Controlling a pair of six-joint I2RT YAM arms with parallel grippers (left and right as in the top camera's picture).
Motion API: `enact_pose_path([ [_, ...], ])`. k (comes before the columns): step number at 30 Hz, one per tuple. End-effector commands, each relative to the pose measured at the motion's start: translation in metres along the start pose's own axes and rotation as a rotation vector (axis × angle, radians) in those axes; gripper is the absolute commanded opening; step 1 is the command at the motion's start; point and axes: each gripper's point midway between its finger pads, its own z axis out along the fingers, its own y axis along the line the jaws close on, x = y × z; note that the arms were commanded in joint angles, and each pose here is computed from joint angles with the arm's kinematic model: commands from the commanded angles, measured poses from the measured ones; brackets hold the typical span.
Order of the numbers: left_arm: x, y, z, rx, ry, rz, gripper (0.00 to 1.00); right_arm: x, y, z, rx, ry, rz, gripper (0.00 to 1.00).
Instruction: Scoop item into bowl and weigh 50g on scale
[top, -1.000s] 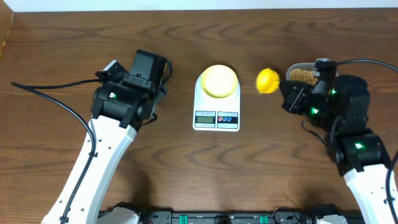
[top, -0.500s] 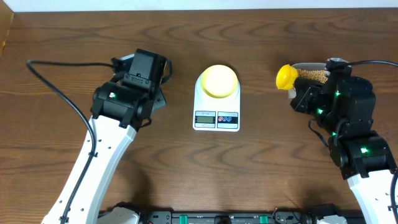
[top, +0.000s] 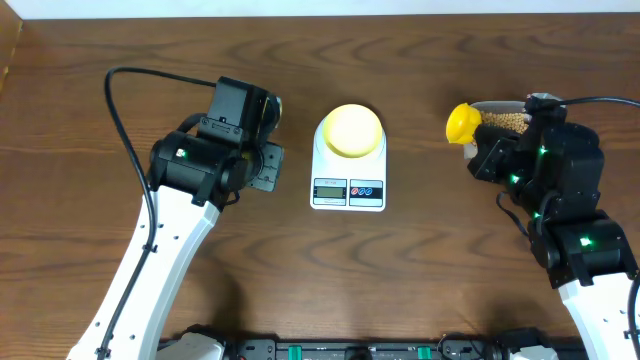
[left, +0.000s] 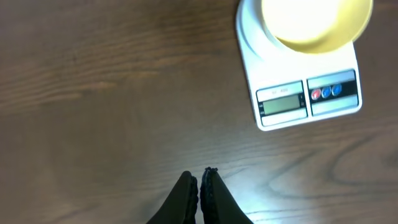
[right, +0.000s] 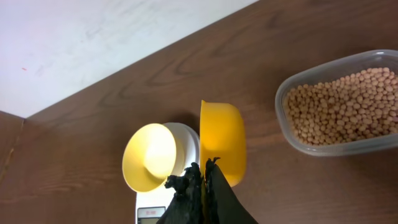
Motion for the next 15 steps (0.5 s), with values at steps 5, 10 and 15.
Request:
enact_pose_path([
  [5, -0.0032, -0.0028, 0.0003, 0.022, -0.007, 0.053, 0.08, -0.0073, 0.0009, -0.0055, 0.008, -0.017, -0.014, 0.01],
  [10, -0.0032, -0.0033, 0.0007, 0.024, -0.009, 0.123, 0.08, -0.0075, 0.001, -0.0055, 0.008, -0.018, -0.014, 0.01],
  [15, -0.0031, -0.007, 0.0006, 0.033, -0.009, 0.141, 0.08, -0.0069, 0.0007, -0.0055, 0.009, -0.015, -0.014, 0.01],
])
